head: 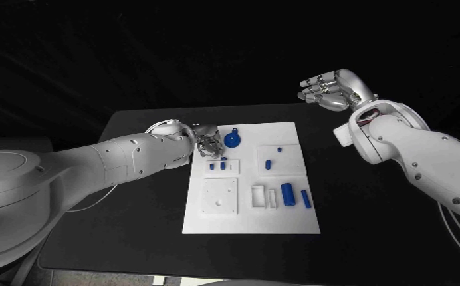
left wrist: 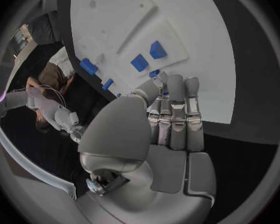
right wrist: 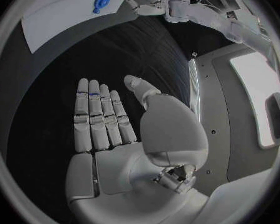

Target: Assemble the parts on the task board

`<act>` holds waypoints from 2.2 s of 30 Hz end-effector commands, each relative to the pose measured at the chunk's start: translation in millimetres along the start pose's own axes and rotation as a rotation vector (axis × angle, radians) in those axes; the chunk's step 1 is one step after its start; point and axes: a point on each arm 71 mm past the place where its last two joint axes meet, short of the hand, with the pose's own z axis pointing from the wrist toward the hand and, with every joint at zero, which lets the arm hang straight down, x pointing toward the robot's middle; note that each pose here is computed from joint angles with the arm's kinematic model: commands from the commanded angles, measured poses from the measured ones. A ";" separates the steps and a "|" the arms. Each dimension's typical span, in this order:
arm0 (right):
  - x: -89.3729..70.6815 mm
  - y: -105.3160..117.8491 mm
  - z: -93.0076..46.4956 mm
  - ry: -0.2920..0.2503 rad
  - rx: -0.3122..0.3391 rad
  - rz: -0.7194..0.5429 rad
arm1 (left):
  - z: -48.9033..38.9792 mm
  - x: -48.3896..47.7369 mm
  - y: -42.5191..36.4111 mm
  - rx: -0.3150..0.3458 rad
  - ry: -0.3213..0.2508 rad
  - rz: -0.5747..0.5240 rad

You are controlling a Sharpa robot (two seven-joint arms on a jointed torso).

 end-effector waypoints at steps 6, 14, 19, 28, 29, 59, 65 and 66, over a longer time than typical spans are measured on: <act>0.6 1.7 -0.2 0.005 -0.015 -0.006 | -0.6 -0.1 1.1 0.001 -0.009 0.010; 0.0 0.4 -0.2 0.004 -0.012 -0.007 | -3.2 -6.9 2.2 0.032 -0.094 -0.022; -0.7 -0.6 -0.3 0.004 -0.010 -0.009 | -6.1 -10.6 4.1 0.040 -0.129 -0.042; -1.3 -2.1 -0.6 0.009 -0.006 -0.011 | -11.1 -17.5 5.7 0.059 -0.157 -0.053; -1.3 -2.2 -0.6 0.010 -0.005 -0.011 | -11.5 -18.1 5.2 0.064 -0.156 -0.053; 2.9 -1.2 0.8 0.031 -0.002 -0.006 | 2.3 -17.2 -40.5 0.235 0.000 0.291; 3.8 -0.8 1.1 0.033 -0.003 -0.004 | 5.6 -10.5 -44.5 0.232 0.051 0.394; 3.9 -0.7 1.2 0.033 -0.003 -0.004 | 6.1 -9.4 -45.0 0.231 0.060 0.410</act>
